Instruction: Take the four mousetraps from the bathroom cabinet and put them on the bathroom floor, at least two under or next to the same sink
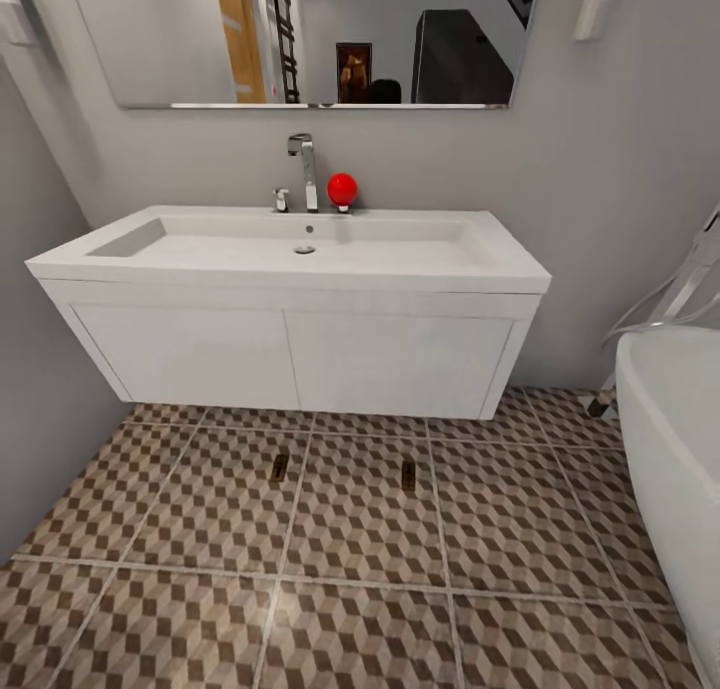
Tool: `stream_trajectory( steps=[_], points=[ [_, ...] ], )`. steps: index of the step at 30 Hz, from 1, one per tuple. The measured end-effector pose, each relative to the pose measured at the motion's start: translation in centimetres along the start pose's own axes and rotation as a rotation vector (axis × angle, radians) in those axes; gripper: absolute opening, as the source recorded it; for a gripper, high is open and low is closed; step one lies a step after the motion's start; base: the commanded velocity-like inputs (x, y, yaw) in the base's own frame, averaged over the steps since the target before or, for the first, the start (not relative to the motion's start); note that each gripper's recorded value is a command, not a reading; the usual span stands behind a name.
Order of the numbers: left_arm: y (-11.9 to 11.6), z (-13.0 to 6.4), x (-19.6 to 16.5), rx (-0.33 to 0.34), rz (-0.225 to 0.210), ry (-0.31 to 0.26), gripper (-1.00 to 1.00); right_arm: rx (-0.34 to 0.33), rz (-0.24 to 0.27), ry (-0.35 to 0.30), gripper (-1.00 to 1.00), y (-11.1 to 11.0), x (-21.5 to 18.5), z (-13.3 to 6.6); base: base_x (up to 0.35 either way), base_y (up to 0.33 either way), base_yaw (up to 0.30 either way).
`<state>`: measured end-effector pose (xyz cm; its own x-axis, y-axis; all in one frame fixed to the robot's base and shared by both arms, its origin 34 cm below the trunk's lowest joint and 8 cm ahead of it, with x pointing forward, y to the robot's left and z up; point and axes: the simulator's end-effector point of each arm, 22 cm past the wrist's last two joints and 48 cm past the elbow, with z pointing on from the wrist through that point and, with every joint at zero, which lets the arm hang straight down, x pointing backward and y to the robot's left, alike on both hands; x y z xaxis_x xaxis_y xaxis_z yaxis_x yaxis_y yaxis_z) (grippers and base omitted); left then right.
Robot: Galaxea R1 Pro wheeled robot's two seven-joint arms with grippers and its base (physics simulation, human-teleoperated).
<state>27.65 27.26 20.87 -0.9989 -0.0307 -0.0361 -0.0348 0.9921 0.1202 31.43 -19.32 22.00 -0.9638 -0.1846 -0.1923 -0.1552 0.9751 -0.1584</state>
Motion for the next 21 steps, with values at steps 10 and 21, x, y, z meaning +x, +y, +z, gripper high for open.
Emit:
stream_trajectory(
  steps=[10,21],
  points=[
    [0.3,-2.1,0.1,0.000,0.001,0.007,1.00,0.002,0.000,0.000,1.00,-0.5,-0.8,-2.0,0.000,0.000,0.000],
    [0.6,-4.4,-0.4,0.000,0.000,0.010,1.00,0.006,0.007,-0.001,1.00,-1.1,-1.9,-4.1,0.000,0.000,0.000]
  ],
)
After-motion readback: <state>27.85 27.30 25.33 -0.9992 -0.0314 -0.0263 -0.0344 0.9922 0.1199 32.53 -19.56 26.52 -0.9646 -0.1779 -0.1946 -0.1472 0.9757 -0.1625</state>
